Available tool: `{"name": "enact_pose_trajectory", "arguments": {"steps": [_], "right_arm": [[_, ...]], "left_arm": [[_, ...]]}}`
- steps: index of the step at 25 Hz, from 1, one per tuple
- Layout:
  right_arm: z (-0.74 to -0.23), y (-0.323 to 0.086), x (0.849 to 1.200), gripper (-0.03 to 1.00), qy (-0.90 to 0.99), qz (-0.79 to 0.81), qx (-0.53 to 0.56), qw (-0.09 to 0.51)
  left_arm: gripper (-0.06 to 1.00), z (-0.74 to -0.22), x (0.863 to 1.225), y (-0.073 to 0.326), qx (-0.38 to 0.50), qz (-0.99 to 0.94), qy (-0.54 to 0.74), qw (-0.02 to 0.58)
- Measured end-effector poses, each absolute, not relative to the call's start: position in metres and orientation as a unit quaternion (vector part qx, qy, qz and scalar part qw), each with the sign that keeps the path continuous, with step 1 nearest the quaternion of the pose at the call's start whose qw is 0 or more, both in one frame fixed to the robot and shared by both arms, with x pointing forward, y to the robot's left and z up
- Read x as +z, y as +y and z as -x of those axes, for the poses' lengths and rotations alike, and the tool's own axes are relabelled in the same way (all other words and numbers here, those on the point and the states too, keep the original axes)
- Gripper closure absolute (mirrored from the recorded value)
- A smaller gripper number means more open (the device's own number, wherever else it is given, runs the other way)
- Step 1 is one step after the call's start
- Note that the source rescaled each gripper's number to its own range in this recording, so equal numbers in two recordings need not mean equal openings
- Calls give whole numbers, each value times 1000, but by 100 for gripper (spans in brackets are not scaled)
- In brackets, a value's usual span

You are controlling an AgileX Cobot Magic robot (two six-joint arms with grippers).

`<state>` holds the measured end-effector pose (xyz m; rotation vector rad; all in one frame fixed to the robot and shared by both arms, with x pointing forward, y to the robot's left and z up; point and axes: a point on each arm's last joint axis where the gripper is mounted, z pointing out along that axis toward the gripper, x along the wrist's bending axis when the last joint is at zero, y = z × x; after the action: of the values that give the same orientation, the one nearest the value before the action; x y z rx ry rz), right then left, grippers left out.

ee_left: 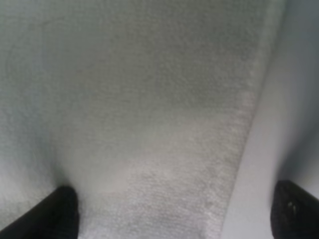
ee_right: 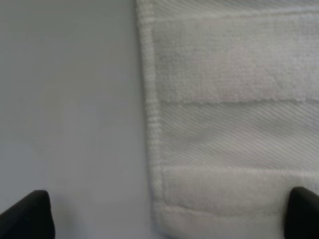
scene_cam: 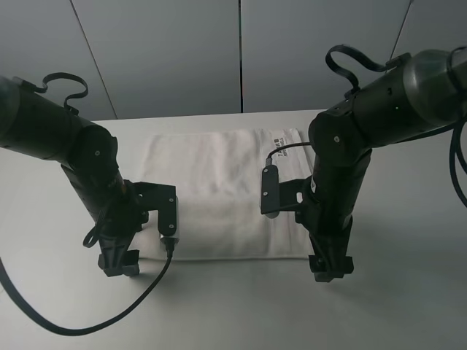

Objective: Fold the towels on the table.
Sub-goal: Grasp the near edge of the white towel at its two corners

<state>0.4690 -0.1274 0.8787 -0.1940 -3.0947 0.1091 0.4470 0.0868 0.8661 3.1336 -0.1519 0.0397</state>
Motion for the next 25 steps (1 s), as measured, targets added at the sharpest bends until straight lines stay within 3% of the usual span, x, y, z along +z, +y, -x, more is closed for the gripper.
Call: {"name": "enact_pose_trajectory", "arguments": {"steps": [15, 20, 25], "right_arm": [[-476, -127, 871, -3, -999, 36, 38, -8], [-472, -130, 868, 16, -999, 32, 42, -6], [-469, -134, 862, 18, -999, 20, 44, -11]], "left_arm": [[-5, -448, 862, 85, 6, -999, -39, 2], [-5, -447, 862, 85, 4, -999, -35, 4], [-5, -447, 862, 85, 4, -999, -35, 4]]}}
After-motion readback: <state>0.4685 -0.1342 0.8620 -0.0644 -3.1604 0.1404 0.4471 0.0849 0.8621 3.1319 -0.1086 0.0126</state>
